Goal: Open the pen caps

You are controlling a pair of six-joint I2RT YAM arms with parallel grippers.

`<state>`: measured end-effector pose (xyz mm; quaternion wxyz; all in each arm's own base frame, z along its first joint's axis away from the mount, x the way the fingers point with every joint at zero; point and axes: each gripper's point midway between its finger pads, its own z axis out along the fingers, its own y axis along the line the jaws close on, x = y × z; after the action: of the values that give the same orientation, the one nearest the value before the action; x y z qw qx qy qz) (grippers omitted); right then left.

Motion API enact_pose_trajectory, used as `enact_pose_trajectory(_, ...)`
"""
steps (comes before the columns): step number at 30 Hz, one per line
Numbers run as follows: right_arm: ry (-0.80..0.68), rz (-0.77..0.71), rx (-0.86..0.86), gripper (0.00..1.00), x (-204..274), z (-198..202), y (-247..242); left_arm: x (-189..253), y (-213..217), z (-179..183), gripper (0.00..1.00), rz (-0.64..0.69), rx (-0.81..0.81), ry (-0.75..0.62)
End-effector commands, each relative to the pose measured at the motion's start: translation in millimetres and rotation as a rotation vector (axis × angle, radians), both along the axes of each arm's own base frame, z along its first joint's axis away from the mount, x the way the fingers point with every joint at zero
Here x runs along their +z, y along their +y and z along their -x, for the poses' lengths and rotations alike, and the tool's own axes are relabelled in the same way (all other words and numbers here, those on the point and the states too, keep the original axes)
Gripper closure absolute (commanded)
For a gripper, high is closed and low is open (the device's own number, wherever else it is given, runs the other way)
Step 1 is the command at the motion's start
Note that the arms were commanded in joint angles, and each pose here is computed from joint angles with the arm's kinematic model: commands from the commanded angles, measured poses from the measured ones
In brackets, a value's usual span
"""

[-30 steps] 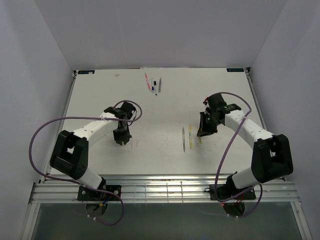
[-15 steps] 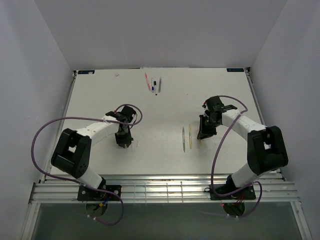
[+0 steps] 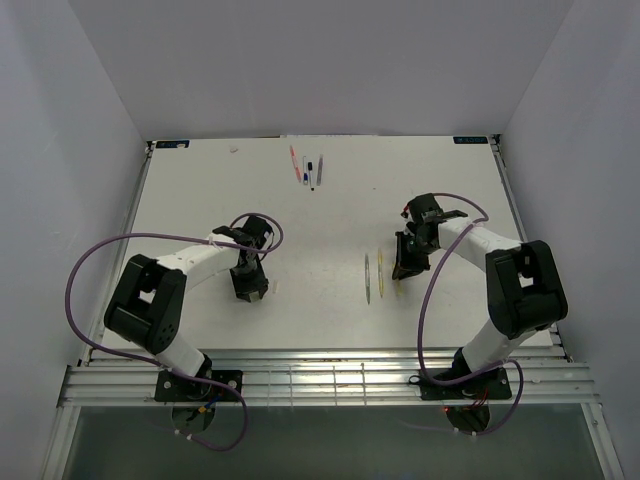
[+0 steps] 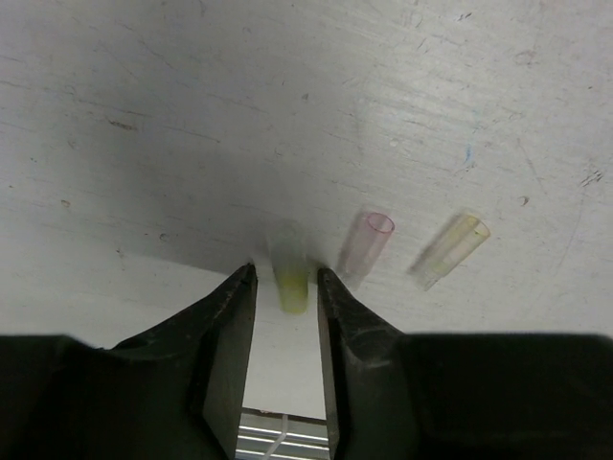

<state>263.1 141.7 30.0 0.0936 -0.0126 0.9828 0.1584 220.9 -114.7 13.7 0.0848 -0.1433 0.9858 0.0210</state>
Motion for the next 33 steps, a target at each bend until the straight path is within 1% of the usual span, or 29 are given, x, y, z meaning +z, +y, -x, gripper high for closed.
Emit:
enact_pose_trajectory(1, -0.020, -0.001, 0.009, 0.92, -4.1, -4.7, -0.4, -4.0, -1.0, -0.2, 0.56, 0.012, 0.023, -0.002)
enact_pose_trajectory(6, -0.015, -0.019, 0.018, 0.90, -10.7, -4.0, 3.3, -6.1, 1.6, 4.0, 0.51, 0.005, 0.023, 0.006)
enact_pose_trajectory(12, -0.002, -0.033, 0.012, 0.84, -14.4, -3.5, 5.7, -6.4, 2.8, 6.4, 0.47, 0.004, 0.022, 0.008)
enact_pose_trajectory(15, -0.006, -0.031, 0.005, 0.79, -13.3, -4.6, 5.5, -3.6, 0.6, 4.0, 0.46, 0.015, 0.016, -0.002)
enact_pose_trajectory(16, -0.006, -0.030, 0.003, 0.75, -13.3, -4.3, 5.2, -2.9, -0.3, 3.2, 0.46, 0.018, 0.013, -0.003)
enact_pose_trajectory(19, -0.009, -0.024, -0.005, 0.69, -11.9, -6.1, 4.4, 0.3, -3.5, 0.1, 0.45, 0.032, 0.000, -0.010)
enact_pose_trajectory(24, -0.013, -0.005, -0.015, 0.65, -8.1, -8.0, 1.4, 9.9, -9.6, -7.1, 0.44, 0.060, -0.015, -0.037)
enact_pose_trajectory(27, -0.055, 0.015, -0.030, 0.64, 6.7, -17.9, -1.4, 18.0, -12.6, -9.8, 0.43, 0.076, -0.020, -0.050)
enact_pose_trajectory(28, -0.070, 0.023, -0.037, 0.59, 12.9, -22.5, -2.4, 24.4, -14.7, -12.5, 0.42, 0.087, -0.021, -0.068)
enact_pose_trajectory(29, -0.111, 0.022, -0.042, 0.56, 27.7, -35.9, -0.4, 28.6, -15.6, -13.5, 0.41, 0.093, -0.020, -0.078)
enact_pose_trajectory(30, -0.118, 0.044, -0.053, 0.54, 36.1, -39.9, -4.5, 32.1, -16.5, -15.1, 0.41, 0.101, -0.019, -0.087)
enact_pose_trajectory(31, -0.133, 0.055, -0.061, 0.48, 44.7, -46.8, -6.3, 37.6, -17.7, -17.0, 0.41, 0.111, -0.020, -0.105)
enact_pose_trajectory(32, -0.189, 0.051, -0.077, 0.46, 65.7, -67.2, -6.5, 43.2, -19.3, -20.3, 0.41, 0.118, -0.022, -0.120)
enact_pose_trajectory(33, -0.198, 0.069, -0.094, 0.44, 73.3, -73.9, -12.2, 46.9, -20.6, -22.5, 0.41, 0.121, -0.031, -0.130)
